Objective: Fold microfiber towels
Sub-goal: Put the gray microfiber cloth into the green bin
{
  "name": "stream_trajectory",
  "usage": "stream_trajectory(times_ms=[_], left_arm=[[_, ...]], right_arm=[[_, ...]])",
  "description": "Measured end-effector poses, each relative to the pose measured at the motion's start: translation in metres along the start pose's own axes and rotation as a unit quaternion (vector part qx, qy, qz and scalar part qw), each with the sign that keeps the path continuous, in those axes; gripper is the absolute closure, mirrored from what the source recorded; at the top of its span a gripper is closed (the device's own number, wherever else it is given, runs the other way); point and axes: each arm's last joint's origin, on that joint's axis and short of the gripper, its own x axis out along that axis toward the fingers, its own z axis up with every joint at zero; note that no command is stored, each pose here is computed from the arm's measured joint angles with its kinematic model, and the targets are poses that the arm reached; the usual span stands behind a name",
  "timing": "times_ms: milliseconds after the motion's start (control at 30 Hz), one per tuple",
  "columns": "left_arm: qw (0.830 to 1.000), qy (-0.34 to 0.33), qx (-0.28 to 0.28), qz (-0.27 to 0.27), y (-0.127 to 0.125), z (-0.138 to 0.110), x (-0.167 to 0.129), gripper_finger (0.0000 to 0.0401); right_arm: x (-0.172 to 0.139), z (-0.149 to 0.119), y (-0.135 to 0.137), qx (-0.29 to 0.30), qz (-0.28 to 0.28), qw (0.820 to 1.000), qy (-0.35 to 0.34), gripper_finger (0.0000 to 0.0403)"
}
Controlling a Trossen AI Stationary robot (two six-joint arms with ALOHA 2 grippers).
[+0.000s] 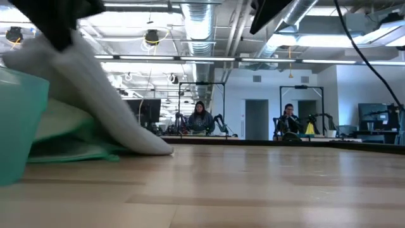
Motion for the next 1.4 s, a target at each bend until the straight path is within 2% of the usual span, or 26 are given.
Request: stream_trajectory(times_ms=[267, 500, 733, 900, 1000, 1400], left_arm=[[0.998, -0.033, -0.029, -0.047, -0.037, -0.022, -0.033, 0.0401], [0.994, -0.043, -0.065, -0.082, -0.056, -0.038, -0.052, 0.0401], [0.984, -0.02, -0.092, -0.151, -0.076, -0.051, -0.061, 0.0401], [0.97, -0.011, -0.118, -0.212, -0.091, -0.057, -0.062, 0.0401], [0.965, -0.003, -0.126, -0.229, -0.099, -0.059, -0.061, 0.0401], [0.961, 0.135, -0.095, -0.221, -0.142, -0.073, -0.018, 0.0401]], right_arm=[[-0.005, 0.007, 0.025, -0.024, 0.02, 0.999, -0.037, 0.0198], [-0.006, 0.008, 0.027, -0.012, 0.022, 0.999, -0.038, 0.0198], [-0.006, 0.008, 0.028, -0.013, 0.023, 0.999, -0.038, 0.0198], [-0.006, 0.008, 0.028, -0.013, 0.023, 0.999, -0.038, 0.0198], [-0.006, 0.008, 0.028, -0.013, 0.023, 0.999, -0.038, 0.0198], [-0.006, 0.008, 0.028, -0.003, 0.025, 0.999, -0.038, 0.0198]])
